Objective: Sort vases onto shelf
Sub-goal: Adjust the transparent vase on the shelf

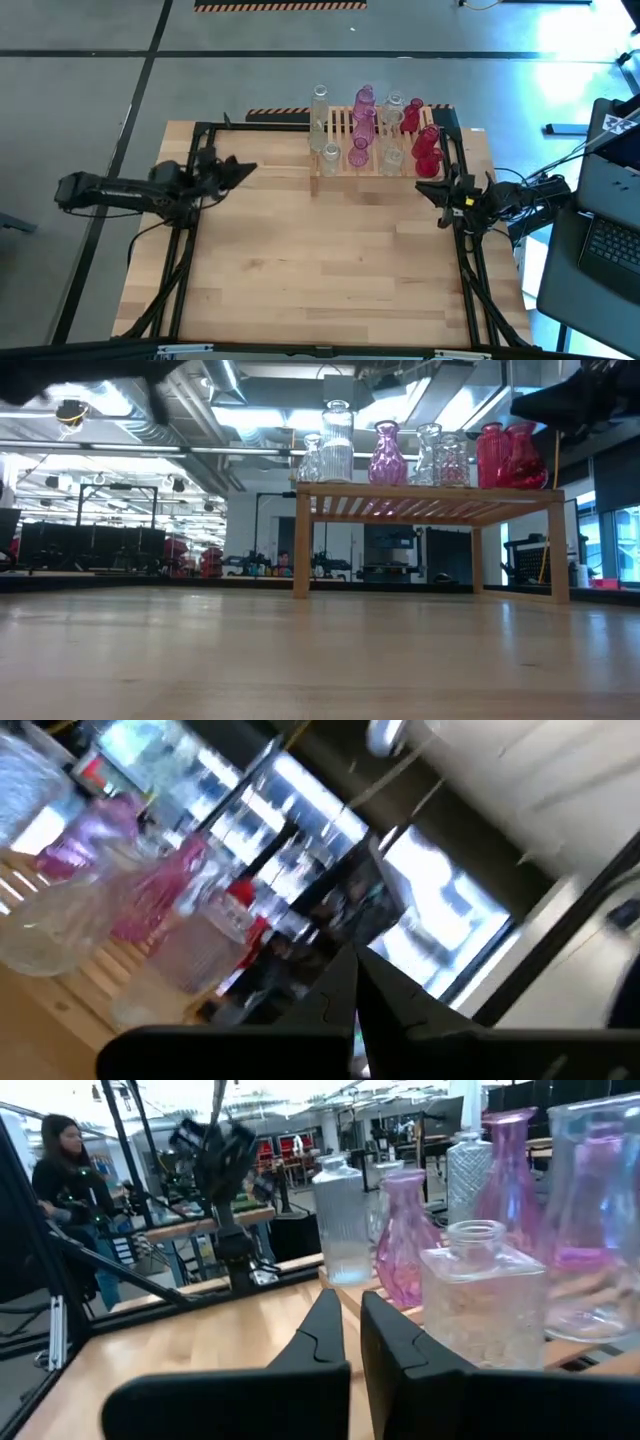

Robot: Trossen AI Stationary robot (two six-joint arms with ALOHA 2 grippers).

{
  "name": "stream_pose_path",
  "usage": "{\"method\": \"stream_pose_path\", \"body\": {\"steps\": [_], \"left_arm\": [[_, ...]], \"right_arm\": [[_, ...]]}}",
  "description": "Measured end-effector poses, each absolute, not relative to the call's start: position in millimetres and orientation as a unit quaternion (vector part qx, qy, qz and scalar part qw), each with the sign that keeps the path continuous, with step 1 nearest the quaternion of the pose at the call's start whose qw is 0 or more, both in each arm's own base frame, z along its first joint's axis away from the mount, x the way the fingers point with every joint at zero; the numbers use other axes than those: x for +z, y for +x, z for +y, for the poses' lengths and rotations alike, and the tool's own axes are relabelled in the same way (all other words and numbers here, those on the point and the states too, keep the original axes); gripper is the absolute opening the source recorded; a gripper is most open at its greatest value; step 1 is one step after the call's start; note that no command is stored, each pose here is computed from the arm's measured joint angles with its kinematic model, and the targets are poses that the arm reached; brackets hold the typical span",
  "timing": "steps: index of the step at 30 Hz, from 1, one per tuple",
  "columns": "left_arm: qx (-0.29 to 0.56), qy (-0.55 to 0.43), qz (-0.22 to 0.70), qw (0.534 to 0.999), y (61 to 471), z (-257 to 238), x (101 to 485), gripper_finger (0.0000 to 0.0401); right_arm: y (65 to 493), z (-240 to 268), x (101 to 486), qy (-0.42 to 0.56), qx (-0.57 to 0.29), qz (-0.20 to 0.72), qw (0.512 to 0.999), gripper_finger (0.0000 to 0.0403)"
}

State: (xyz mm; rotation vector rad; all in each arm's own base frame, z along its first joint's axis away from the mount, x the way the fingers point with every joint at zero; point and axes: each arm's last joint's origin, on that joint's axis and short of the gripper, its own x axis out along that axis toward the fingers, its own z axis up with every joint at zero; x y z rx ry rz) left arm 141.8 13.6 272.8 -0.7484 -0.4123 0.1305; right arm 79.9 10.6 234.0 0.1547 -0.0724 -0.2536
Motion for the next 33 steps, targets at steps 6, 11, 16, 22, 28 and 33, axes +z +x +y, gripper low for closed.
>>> {"method": "stream_pose_path", "body": {"steps": [6,11,16,22,28,33], "left_arm": [[0.07,-0.343,-0.044,0.936,226,21,289,0.0],[0.27,-0.32,0.006,0.908,266,43,271,0.0],[0.379,-0.306,-0.006,0.873,276,62,261,0.0],[0.425,-0.356,0.012,0.832,280,86,237,0.0],[0.43,-0.369,-0.025,0.824,283,102,235,0.0],[0.38,-0.392,-0.037,0.837,290,110,233,0.0]], "right_arm": [[91,14,231,0.077,-0.128,-0.01,0.989,0.0],[98,17,232,0.092,-0.115,-0.014,0.989,0.0],[103,20,238,0.104,-0.097,-0.04,0.989,0.0],[106,21,239,0.103,-0.091,-0.042,0.99,0.0],[106,21,239,0.103,-0.091,-0.042,0.99,0.0],[106,21,239,0.101,-0.091,-0.04,0.99,0.0]]}}
